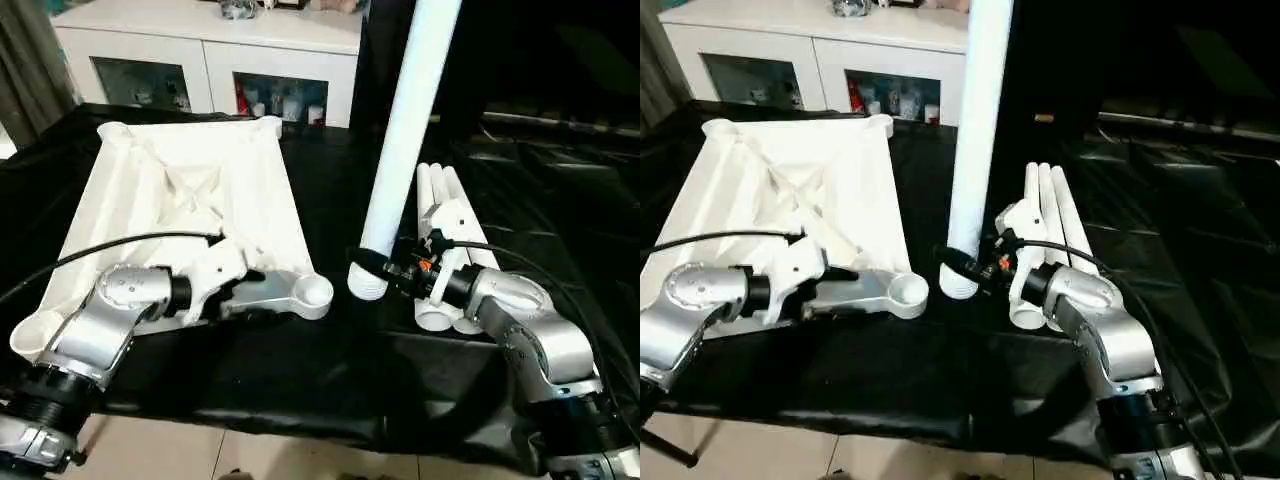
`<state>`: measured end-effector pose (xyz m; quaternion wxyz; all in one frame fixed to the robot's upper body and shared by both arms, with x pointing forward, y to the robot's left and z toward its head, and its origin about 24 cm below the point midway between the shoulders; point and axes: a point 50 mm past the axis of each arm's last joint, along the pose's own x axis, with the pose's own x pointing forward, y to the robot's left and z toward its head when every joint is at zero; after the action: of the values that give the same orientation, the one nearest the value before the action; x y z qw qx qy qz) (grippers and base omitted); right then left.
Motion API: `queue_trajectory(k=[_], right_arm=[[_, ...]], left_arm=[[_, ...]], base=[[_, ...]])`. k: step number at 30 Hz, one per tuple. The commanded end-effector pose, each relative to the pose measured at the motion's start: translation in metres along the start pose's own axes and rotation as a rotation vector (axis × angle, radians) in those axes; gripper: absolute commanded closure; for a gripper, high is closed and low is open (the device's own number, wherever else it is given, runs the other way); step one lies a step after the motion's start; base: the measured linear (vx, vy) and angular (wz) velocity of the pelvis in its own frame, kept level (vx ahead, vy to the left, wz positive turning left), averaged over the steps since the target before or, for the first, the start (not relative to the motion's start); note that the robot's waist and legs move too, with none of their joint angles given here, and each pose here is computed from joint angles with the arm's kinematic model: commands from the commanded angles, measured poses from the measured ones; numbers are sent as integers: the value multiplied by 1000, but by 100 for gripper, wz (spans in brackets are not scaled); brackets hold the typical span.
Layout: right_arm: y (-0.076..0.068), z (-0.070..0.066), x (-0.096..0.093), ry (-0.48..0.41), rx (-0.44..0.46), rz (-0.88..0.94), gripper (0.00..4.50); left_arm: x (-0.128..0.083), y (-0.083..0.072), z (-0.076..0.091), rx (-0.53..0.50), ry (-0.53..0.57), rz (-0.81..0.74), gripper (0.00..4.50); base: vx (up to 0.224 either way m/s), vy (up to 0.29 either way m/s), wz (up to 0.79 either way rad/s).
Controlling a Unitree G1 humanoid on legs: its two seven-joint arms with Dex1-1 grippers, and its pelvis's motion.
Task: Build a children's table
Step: Pick table leg, then insert table leg to table base
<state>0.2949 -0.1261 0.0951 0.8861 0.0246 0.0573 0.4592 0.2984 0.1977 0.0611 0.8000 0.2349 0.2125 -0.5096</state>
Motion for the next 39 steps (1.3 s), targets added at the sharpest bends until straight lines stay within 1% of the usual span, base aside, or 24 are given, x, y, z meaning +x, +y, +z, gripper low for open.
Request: queue_trajectory(k=[1, 3, 4, 5, 6, 7, 9, 11, 12, 13, 15, 19, 20, 22, 24, 26, 29, 30, 31, 32, 34, 35, 36, 39], right_arm=[[3, 2, 2, -2, -12, 32, 261], [3, -1, -1, 11, -9, 32, 261], [1, -2, -4, 13, -9, 19, 261], [1, -2, -4, 13, -9, 19, 261], [-3, 0, -6, 9, -16, -2, 261], [-3, 0, -6, 9, -16, -2, 261], [-3, 4, -9, -5, -20, -10, 261], [-3, 5, -11, -3, -28, -2, 261], [-4, 3, -15, 6, -34, 8, 261], [-5, 1, -19, 15, -35, 11, 261], [-6, -3, -24, 50, -51, 7, 261], [-5, -4, -26, 45, -41, -16, 261], [-5, -4, -24, 36, -35, -30, 261], [-5, -2, -22, 28, -30, -39, 261], [-5, -1, -19, 23, -31, -39, 261], [-6, 1, -18, 19, -34, -40, 261], [-7, 3, -18, 16, -36, -40, 261], [-7, 3, -18, 15, -37, -39, 261], [-7, 3, -18, 15, -38, -40, 261], [-8, 3, -18, 16, -38, -40, 261], [-8, 4, -17, 17, -39, -39, 261], [-8, 4, -17, 18, -39, -38, 261], [-8, 4, -16, 18, -40, -37, 261], [-9, 5, -15, 18, -42, -34, 261]], left_arm=[[-2, 4, -1, 6, 15, -5, 121], [-1, 3, -5, -14, 21, -18, 121], [2, 2, -4, -35, 5, -18, 121], [2, 2, -4, -35, 5, -18, 121], [6, 3, -2, -48, -12, -15, 149], [6, 3, -2, -48, -12, -15, 156], [11, 3, 3, -45, -30, -37, 156], [13, 2, 7, -40, -34, -53, 176], [18, 1, 10, -39, -38, -69, 176], [21, -1, 12, -40, -42, -76, 191], [25, -3, 17, -30, -36, -98, 199], [27, -8, 18, -38, -32, -137, 247], [26, -8, 18, -47, -30, -139, 247], [25, -7, 18, -52, -25, -140, 270], [22, -7, 17, -49, -7, -151, 289], [19, -6, 16, -43, 11, -155, 293], [16, -6, 15, -45, 20, -155, 325], [15, -6, 14, -47, 29, -153, 325], [13, -6, 12, -48, 36, -150, 330], [12, -6, 10, -51, 41, -145, 346], [11, -7, 7, -56, 52, -137, 346], [9, -8, 1, -57, 73, -132, 368], [9, -9, -1, -56, 83, -132, 376], [8, -11, -7, -50, 114, -137, 389]], base=[[0, 0, 0], [32, -4, 3], [0, 0, 0], [62, -15, 9], [0, 0, 0], [67, -21, 9], [62, -28, 12], [27, -15, 6], [0, 0, 0], [0, 0, 0], [0, 0, 0], [0, 0, 0], [0, 0, 0], [0, 0, 0], [0, 0, 0], [0, 0, 0], [0, 0, 0], [0, 0, 0], [0, 0, 0], [0, 0, 0], [0, 0, 0], [0, 0, 0], [0, 0, 0], [0, 0, 0]])
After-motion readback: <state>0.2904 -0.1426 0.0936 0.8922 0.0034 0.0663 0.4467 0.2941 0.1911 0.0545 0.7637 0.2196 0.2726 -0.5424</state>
